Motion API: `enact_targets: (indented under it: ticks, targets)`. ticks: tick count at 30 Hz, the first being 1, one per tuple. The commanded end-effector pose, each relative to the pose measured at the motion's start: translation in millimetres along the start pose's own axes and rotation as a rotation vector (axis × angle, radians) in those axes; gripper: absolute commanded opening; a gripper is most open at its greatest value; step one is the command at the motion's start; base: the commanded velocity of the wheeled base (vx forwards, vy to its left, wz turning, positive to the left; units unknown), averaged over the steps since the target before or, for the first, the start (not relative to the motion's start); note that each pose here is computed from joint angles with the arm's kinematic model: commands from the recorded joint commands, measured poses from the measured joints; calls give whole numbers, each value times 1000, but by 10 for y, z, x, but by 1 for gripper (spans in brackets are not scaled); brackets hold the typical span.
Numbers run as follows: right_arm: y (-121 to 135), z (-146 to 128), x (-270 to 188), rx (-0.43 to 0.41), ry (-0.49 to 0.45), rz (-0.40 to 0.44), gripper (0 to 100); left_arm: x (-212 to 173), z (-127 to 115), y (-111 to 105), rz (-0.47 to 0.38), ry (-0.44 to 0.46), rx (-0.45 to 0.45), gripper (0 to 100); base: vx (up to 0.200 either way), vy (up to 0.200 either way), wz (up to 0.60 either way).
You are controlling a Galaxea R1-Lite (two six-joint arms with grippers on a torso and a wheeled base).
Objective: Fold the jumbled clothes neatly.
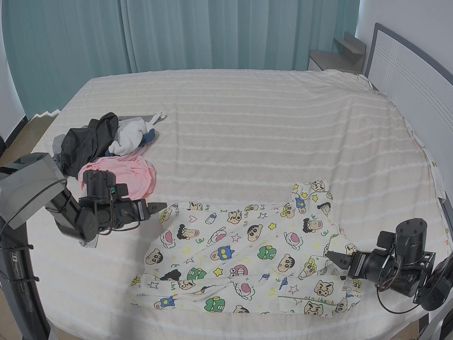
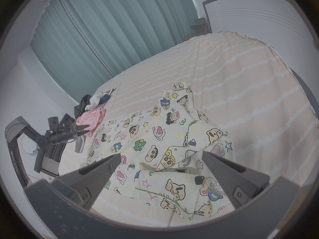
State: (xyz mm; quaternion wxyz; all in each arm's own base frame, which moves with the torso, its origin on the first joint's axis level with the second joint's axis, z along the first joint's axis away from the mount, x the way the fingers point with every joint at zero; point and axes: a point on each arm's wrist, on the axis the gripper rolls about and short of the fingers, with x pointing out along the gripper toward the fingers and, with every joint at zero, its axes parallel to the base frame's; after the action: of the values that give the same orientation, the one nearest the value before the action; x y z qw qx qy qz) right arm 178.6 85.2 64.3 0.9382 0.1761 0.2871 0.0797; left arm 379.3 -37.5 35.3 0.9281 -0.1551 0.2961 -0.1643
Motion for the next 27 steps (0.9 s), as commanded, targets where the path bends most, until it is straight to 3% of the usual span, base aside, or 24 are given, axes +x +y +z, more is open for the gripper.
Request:
enact_targets:
  ticks: [1,15,22,27]
  targets:
    - [4,34,-86,-7,-29,15,100,478,95,-218,-7,29,-31,100,0,0,0]
    - [4,38,-92,-7,-34,15,100,791,-86,-247,4,63,-19,100,0,0,0]
    - [-2,32,-89,-1,-31,11,100,759,-74,-224,33,57,-18,100,0,0,0]
    - [-21,6,-109,-6,-23,7,100,619,-101,-195,58,114,28,100,0,0,0]
